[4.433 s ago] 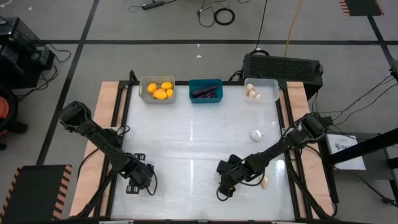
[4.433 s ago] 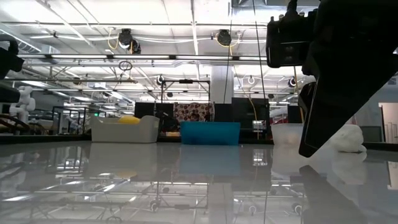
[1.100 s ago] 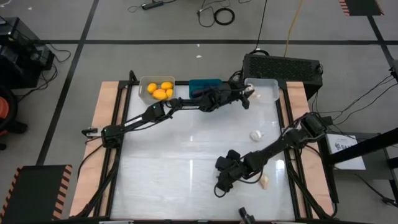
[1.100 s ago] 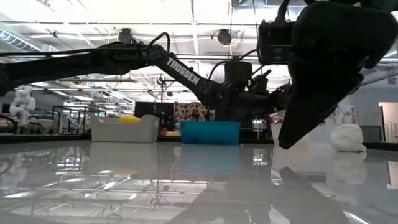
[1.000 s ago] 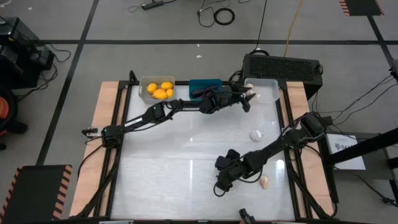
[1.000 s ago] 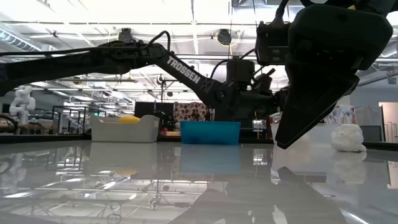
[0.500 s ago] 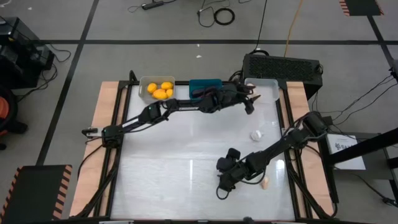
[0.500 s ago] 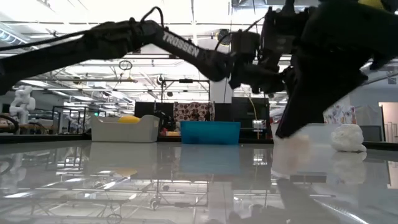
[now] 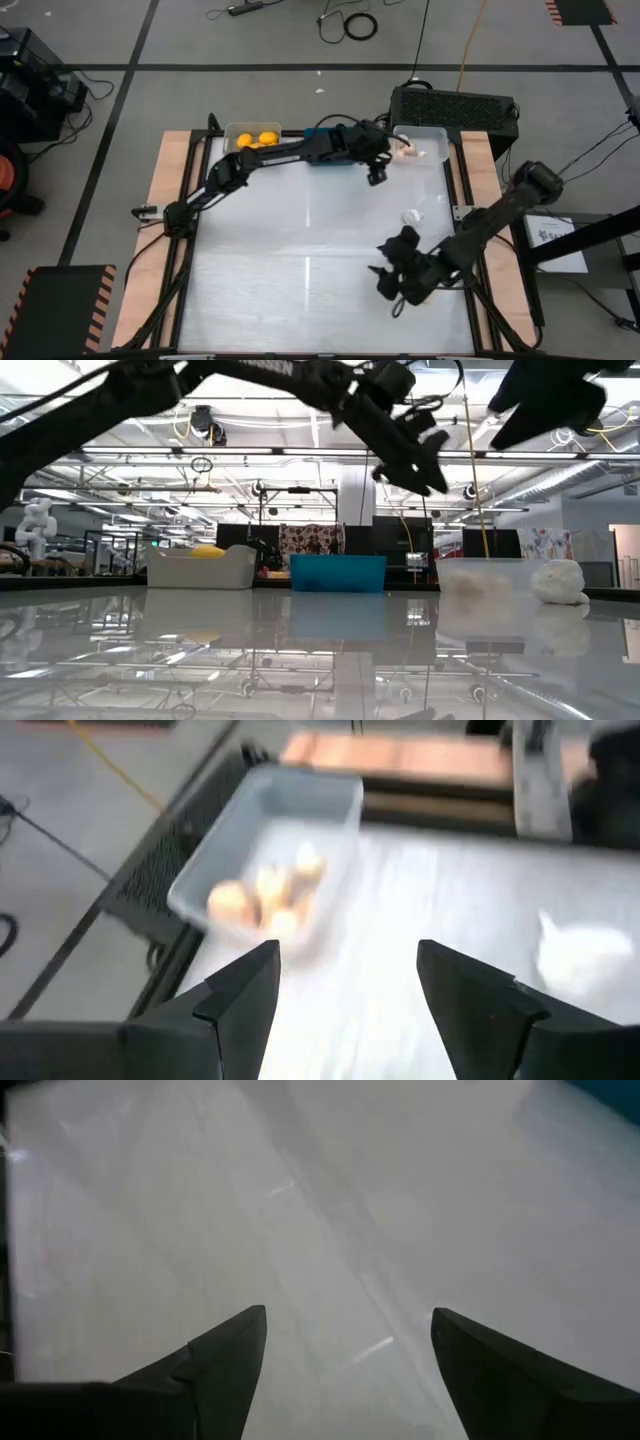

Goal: Sort produce into baskets
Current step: Put the top garlic into the transparent bin

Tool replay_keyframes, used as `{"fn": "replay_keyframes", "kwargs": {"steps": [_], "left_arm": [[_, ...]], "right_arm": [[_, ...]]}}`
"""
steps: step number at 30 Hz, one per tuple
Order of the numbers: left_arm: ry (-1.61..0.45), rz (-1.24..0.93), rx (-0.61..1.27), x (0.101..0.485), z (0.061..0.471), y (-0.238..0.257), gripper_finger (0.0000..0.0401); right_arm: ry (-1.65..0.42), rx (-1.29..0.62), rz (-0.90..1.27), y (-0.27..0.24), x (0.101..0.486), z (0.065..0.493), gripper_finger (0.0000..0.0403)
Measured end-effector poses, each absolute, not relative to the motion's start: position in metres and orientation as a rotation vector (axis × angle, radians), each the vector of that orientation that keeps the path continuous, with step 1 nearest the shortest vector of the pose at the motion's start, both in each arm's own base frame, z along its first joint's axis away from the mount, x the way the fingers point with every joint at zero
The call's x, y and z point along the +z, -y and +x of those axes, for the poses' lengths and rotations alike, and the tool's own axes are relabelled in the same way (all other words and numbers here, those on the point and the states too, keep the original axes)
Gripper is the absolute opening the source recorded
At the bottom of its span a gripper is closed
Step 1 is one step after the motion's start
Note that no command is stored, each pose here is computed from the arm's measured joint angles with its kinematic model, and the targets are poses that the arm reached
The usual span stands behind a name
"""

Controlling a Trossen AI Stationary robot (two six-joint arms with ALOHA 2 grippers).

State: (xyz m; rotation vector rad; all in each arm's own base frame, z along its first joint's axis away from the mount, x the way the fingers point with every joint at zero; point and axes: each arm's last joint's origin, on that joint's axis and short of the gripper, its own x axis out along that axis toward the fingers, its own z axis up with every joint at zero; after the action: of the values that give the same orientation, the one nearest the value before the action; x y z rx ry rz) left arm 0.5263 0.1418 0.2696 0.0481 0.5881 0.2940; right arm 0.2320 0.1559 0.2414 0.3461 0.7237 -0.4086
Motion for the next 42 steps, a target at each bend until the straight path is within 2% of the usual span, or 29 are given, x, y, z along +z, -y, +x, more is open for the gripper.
{"fn": "replay_keyframes", "kwargs": {"steps": [12,20,26,29,35,38,42], "left_arm": [[-1.095,0.127,0.110,0.298,0.465,-0.091,0.0245],[-1.274,0.115,-0.021,0.284,0.452,-0.060,0.0244],[-1.451,0.050,-0.011,0.276,0.429,-0.050,0.0244],[-1.419,0.059,0.002,0.291,0.410,-0.041,0.0244],[-1.140,0.076,0.044,0.312,0.374,-0.020,0.0244],[-1.062,0.094,0.023,0.302,0.350,-0.007,0.0244],[-0.991,0.050,0.042,0.268,0.318,0.003,0.0244]], "right_arm": [[-0.710,-0.486,0.420,-0.132,0.272,0.194,0.0277],[-0.720,-0.471,0.378,-0.130,0.274,0.193,0.0277],[-0.743,-0.447,0.330,-0.130,0.274,0.193,0.0277],[-0.762,-0.423,0.298,-0.130,0.273,0.193,0.0277],[-0.764,-0.402,0.240,-0.129,0.274,0.194,0.0277],[-0.768,-0.414,0.254,-0.126,0.274,0.196,0.0277],[-0.826,-0.412,0.316,-0.121,0.272,0.199,0.0277]]}}
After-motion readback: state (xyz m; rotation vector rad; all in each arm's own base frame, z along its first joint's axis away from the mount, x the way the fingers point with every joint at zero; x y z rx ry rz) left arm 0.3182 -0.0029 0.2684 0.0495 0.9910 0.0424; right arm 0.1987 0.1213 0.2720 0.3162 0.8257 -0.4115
